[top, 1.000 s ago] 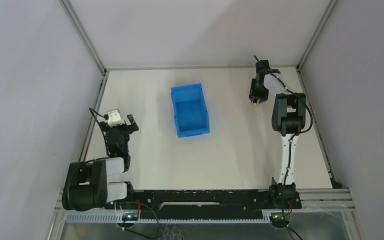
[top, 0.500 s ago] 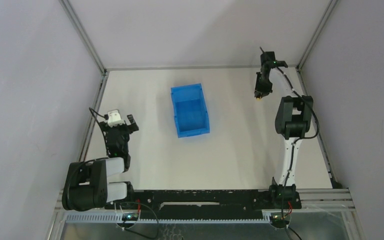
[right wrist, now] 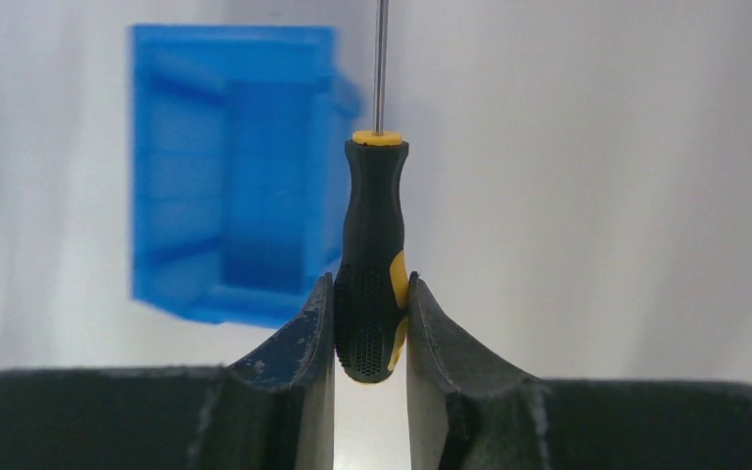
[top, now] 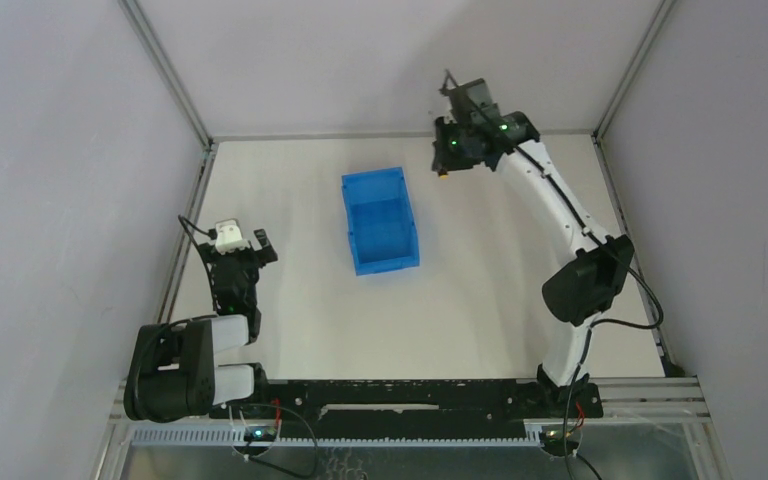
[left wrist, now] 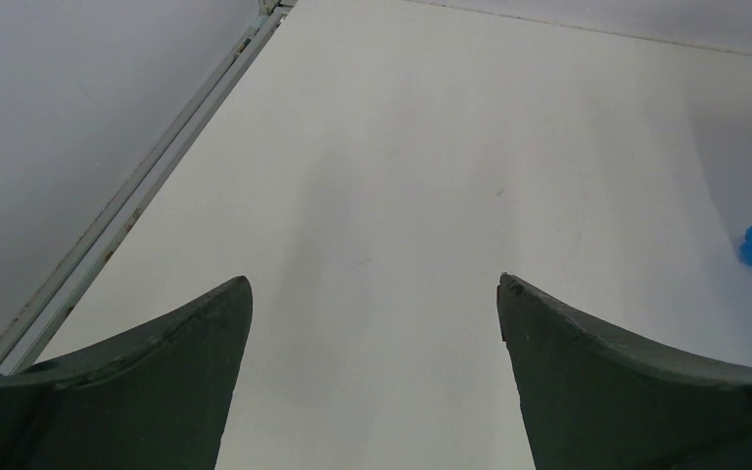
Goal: Put the screwdriver in the bin
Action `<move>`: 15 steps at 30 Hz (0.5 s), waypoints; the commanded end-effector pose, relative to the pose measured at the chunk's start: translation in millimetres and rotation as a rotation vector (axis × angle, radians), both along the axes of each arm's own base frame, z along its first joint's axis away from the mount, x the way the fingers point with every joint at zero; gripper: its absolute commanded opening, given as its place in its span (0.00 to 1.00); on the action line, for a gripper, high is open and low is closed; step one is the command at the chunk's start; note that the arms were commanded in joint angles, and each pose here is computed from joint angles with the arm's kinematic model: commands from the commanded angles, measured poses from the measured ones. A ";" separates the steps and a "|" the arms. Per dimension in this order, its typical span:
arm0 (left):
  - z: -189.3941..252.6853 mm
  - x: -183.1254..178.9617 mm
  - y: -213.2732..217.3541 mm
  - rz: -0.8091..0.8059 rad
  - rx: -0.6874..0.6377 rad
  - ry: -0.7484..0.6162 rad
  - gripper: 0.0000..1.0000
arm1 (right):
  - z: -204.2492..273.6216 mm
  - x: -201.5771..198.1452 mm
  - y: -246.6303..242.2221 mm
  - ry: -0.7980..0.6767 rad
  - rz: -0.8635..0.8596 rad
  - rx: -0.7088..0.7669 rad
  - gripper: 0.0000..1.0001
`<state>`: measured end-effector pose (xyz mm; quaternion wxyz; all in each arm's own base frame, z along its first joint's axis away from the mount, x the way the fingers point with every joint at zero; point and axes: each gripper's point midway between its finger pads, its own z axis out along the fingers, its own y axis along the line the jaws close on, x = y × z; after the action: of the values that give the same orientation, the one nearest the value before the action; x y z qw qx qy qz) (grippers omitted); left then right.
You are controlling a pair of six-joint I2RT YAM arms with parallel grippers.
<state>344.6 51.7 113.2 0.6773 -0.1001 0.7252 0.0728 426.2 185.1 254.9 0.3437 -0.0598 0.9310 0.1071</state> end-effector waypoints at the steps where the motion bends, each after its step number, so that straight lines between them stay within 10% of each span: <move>1: 22.6 9.0 0.2 -0.002 0.021 -0.064 1.00 | 35.5 -12.6 50.7 -0.090 0.045 0.084 0.10; 15: 22.7 9.1 0.1 -0.002 0.021 -0.064 1.00 | -49.8 -35.2 151.5 -0.007 0.119 0.024 0.12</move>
<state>344.6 51.7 113.2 0.6773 -0.1001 0.7252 0.0728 383.5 321.9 227.3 0.3354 -0.1358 0.9208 0.1452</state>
